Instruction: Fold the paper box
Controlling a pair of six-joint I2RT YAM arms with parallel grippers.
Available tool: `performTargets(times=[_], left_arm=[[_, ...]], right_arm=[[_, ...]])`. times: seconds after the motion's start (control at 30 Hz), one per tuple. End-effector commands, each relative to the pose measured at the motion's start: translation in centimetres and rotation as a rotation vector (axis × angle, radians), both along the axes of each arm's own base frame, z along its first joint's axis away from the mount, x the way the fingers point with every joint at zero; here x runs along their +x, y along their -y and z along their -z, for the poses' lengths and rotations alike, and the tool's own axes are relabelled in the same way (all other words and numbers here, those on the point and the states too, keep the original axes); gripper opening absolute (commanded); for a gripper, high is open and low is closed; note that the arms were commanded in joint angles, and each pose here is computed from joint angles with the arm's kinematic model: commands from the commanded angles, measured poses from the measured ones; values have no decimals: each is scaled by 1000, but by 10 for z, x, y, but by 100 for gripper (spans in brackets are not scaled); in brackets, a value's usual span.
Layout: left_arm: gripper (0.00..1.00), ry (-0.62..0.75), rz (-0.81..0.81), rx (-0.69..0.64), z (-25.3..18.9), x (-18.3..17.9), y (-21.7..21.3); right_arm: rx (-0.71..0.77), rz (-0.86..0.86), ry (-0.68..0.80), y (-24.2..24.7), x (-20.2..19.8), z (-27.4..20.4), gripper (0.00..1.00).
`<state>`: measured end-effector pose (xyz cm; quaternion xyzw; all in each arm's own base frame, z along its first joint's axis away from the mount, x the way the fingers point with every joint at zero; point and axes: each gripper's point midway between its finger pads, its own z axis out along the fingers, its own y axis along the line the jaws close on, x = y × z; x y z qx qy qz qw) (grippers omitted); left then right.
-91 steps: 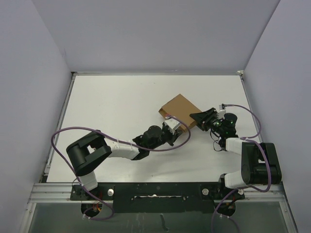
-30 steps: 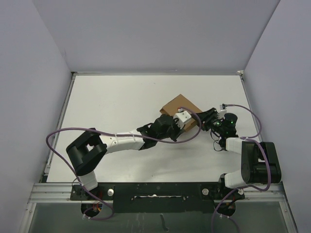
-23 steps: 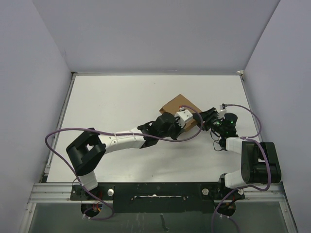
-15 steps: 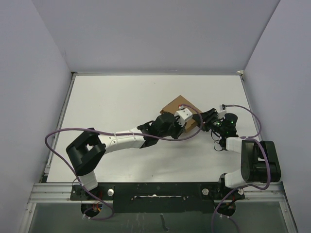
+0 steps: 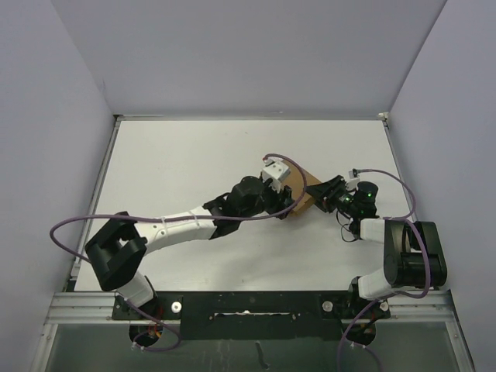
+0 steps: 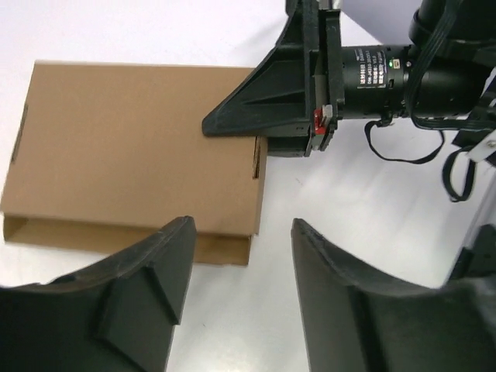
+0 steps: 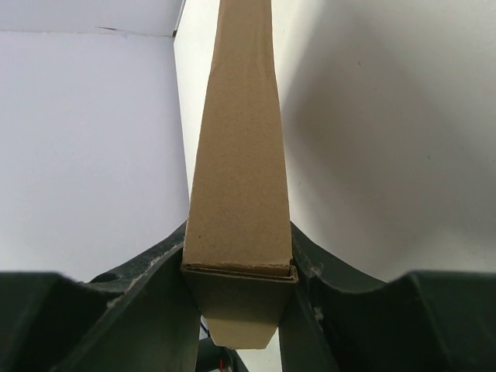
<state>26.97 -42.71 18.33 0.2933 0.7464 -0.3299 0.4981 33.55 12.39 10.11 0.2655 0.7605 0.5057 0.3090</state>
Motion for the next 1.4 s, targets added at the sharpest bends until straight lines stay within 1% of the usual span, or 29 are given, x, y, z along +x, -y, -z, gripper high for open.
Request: performTargets(times=[0.0, 0.1, 0.2, 0.23, 0.3, 0.4, 0.57, 0.63, 0.7, 0.8, 0.93, 1.0, 1.13, 1.27, 1.37], left_arm=[[58, -203, -184, -282, -41, 3, -31], [68, -419, -289, -413, -21, 0, -47], [81, -556, -356, -536, -1, -4, -55], [83, -611, -371, -589, 2, -4, -53], [87, -683, -399, -642, 9, -2, -48], [94, -738, -423, -677, 18, 4, -36], [97, -753, -458, -754, 26, 13, -23], [97, -768, -486, -747, 36, 14, -20], [97, -785, -501, -770, 34, 16, -12], [93, -811, -543, -787, 41, 16, -5], [85, -845, -597, -806, 48, 13, 5], [80, -885, -622, -812, 52, 11, 11], [74, -943, -678, -803, 60, 3, 18], [65, -992, -726, -825, 65, -3, 19], [62, -1027, -758, -824, 70, -4, 19]], right_arm=[[-10, -24, 69, 0, 4, -11, 20], [-14, -29, 73, 0, 4, -11, 20], [-16, -31, 76, 0, 4, -11, 20], [-17, -32, 77, 0, 4, -11, 20], [-19, -33, 78, 0, 4, -11, 20], [-22, -34, 78, 0, 4, -11, 20], [-23, -36, 81, 0, 4, -11, 20], [-22, -37, 80, -1, 4, -11, 20], [-21, -38, 77, -1, 4, -10, 20], [-20, -40, 77, -1, 4, -10, 20], [-22, -40, 81, -1, 4, -10, 20], [-24, -41, 82, -1, 4, -10, 20], [-25, -42, 86, -2, 4, -11, 20], [-28, -44, 91, -2, 4, -11, 20], [-30, -48, 97, -4, 4, -12, 20]])
